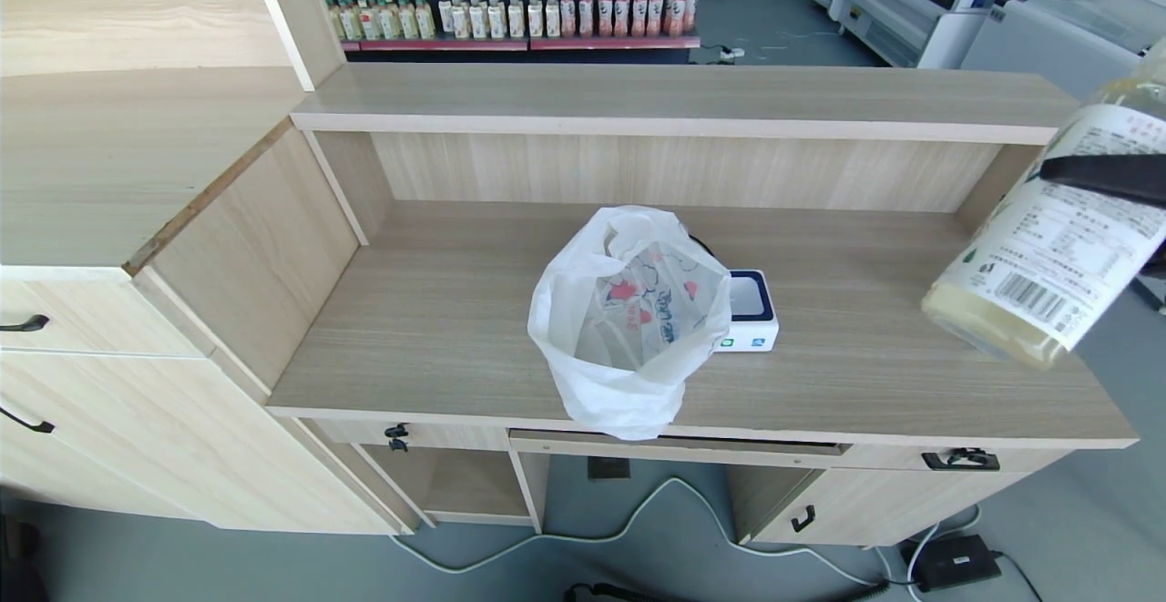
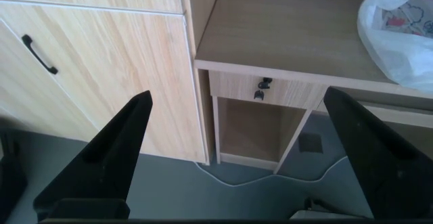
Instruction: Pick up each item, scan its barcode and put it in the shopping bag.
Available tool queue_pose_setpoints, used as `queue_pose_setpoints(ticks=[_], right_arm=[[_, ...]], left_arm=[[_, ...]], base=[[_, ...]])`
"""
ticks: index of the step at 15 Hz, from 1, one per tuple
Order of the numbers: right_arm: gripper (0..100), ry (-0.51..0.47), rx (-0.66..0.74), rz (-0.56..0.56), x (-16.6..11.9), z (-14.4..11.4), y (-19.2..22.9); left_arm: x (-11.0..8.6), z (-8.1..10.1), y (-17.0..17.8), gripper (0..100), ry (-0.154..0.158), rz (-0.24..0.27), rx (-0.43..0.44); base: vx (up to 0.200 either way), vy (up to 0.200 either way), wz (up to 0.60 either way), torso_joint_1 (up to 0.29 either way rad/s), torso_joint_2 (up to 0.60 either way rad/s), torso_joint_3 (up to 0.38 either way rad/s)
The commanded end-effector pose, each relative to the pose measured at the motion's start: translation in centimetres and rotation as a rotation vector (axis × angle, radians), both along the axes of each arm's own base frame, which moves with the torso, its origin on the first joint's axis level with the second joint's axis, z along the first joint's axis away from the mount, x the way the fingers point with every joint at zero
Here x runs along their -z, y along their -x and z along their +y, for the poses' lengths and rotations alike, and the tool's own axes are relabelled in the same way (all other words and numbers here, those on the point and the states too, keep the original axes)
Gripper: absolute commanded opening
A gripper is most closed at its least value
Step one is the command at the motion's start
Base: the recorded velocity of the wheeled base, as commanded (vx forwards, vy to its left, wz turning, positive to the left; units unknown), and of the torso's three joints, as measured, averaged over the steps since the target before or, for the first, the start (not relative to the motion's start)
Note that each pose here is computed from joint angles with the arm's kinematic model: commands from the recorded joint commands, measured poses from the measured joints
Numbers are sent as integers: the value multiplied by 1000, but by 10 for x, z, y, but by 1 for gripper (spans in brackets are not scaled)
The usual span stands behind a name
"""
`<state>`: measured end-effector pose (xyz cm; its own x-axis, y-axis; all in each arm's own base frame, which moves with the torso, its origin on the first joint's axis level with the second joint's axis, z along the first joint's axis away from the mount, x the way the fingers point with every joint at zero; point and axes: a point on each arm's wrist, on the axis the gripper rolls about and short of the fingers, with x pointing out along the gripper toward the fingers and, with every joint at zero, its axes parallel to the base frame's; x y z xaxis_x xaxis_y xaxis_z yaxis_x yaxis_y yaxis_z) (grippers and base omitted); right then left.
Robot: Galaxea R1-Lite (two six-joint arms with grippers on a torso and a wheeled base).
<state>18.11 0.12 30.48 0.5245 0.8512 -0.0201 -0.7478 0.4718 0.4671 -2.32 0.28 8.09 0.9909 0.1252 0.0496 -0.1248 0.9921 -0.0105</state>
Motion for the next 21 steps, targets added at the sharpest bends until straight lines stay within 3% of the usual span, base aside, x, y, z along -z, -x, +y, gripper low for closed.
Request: queue_pose_setpoints(ticks=[1, 8, 21], right_arm=[[0, -10, -176, -82, -17, 17, 56], [0, 1, -370, -51, 15, 38, 76], [0, 9, -401, -54, 21, 38, 91]], left_arm=[[0, 0, 0, 100, 0, -1, 0], [0, 0, 0, 100, 0, -1, 0], [0, 0, 0, 100, 0, -1, 0]], base=[[0, 0, 0, 0, 0, 0], [0, 0, 0, 0, 0, 0], [0, 0, 0, 0, 0, 0]])
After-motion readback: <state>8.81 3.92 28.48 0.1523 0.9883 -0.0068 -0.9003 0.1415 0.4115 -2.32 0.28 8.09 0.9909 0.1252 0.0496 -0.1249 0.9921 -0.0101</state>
